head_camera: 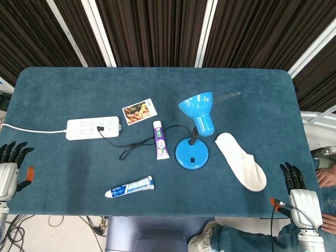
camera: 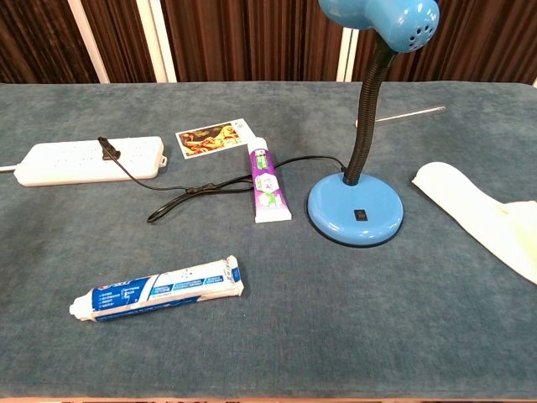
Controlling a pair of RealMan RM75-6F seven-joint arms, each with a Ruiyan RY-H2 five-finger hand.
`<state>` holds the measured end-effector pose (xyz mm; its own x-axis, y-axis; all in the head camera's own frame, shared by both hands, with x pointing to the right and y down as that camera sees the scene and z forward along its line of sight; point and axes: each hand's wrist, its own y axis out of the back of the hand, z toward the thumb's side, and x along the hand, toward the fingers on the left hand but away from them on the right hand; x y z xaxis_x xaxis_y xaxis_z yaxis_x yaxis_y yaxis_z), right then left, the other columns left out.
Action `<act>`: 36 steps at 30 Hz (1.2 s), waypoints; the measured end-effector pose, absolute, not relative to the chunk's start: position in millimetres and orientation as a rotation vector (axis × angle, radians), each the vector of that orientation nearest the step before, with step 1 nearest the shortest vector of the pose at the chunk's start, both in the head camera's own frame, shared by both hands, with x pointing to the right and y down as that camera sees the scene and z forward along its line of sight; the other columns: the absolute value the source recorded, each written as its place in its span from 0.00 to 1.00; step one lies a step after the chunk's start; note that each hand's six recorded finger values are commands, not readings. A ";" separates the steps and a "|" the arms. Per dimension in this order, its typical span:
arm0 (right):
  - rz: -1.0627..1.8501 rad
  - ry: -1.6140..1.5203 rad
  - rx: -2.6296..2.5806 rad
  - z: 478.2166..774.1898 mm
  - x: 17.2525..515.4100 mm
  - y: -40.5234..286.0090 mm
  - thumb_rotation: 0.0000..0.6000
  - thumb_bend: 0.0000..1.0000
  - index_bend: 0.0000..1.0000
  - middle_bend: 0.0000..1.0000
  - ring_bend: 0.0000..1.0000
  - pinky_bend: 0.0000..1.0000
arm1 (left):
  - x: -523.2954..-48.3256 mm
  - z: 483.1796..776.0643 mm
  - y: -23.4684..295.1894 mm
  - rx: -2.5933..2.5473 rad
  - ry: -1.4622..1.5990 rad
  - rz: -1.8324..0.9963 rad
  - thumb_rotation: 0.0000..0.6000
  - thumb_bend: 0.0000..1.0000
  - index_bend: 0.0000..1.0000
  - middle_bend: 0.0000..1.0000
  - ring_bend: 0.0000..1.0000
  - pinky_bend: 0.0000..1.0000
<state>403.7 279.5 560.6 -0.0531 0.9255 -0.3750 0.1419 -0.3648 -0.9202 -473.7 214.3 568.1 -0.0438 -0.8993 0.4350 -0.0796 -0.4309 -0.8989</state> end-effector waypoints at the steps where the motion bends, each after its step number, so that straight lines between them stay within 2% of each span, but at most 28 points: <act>1: 1.483 -1.165 -1.546 560.5 403.8 279.4 1.00 0.24 0.00 0.07 0.05 1.00 | -473.8 568.4 214.4 -1.559 1.057 -1.550 1.00 0.53 0.22 0.10 0.01 0.00; 9: 1.466 -1.170 -1.554 560.3 401.7 279.0 1.00 0.24 0.00 0.07 0.11 1.00 | -473.0 569.0 214.6 -1.560 1.055 -1.550 1.00 0.53 0.22 0.10 0.01 0.00; 14: 1.422 -1.166 -1.604 559.8 390.2 280.6 1.00 0.36 0.00 0.07 0.22 1.00 | -472.5 567.6 213.5 -1.557 1.065 -1.540 1.00 0.53 0.22 0.10 0.01 0.00; 18: 1.407 -1.095 -1.656 564.1 376.4 277.6 1.00 0.37 0.00 0.19 0.38 1.00 | -472.0 566.9 212.4 -1.554 1.072 -1.530 1.00 0.53 0.22 0.10 0.01 0.00; 22: 1.377 -1.002 -1.721 571.3 350.5 263.8 1.00 0.44 0.00 0.40 0.54 1.00 | -472.0 566.5 212.2 -1.552 1.077 -1.527 1.00 0.53 0.22 0.10 0.01 0.00; 24: 1.363 -0.977 -1.742 574.6 337.7 254.5 1.00 0.47 0.00 0.46 0.58 1.00 | -472.2 566.3 212.1 -1.552 1.079 -1.525 1.00 0.53 0.21 0.10 0.01 0.00; 28: 1.375 -0.922 -1.791 588.3 315.6 239.2 1.00 0.51 0.00 0.50 0.62 1.00 | -472.6 566.6 211.9 -1.553 1.082 -1.527 1.00 0.53 0.21 0.10 0.01 0.00; 36: 1.426 -0.779 -1.885 621.0 271.3 227.0 1.00 0.53 0.00 0.55 0.66 1.00 | -473.1 567.2 211.6 -1.557 1.084 -1.530 1.00 0.53 0.21 0.10 0.01 0.00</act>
